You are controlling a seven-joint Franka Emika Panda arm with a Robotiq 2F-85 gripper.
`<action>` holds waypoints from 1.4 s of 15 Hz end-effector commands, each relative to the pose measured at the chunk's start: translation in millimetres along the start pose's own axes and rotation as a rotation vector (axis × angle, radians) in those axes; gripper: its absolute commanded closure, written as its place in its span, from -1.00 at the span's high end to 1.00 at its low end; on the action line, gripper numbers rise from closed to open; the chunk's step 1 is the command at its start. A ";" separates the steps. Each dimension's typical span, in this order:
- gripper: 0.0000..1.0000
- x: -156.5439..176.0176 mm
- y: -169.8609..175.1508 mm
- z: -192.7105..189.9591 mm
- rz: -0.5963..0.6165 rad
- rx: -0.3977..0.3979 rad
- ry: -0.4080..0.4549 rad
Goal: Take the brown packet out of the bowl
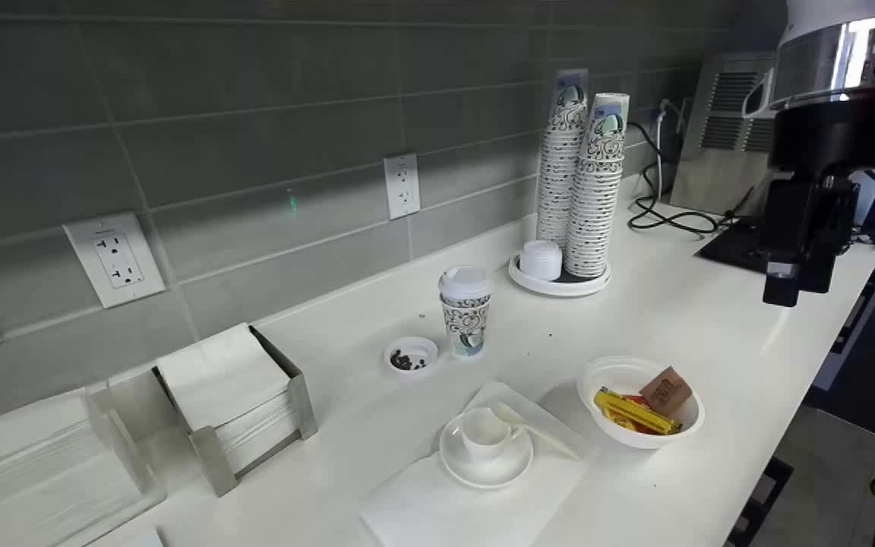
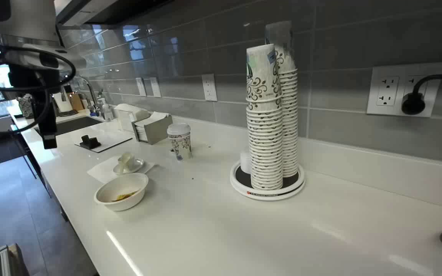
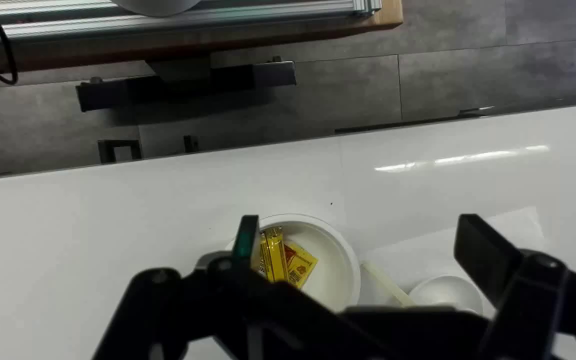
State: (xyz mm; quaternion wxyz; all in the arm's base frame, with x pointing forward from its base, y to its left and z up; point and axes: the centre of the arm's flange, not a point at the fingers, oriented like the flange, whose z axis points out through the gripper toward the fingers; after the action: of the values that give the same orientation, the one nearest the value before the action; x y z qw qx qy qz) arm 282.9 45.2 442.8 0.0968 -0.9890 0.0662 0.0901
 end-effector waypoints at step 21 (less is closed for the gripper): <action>1.00 57.8 19.6 70.9 0.355 -0.116 0.211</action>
State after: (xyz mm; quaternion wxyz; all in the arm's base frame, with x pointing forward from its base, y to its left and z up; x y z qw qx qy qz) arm 322.1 50.1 391.6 0.0269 -0.9716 0.2304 0.0475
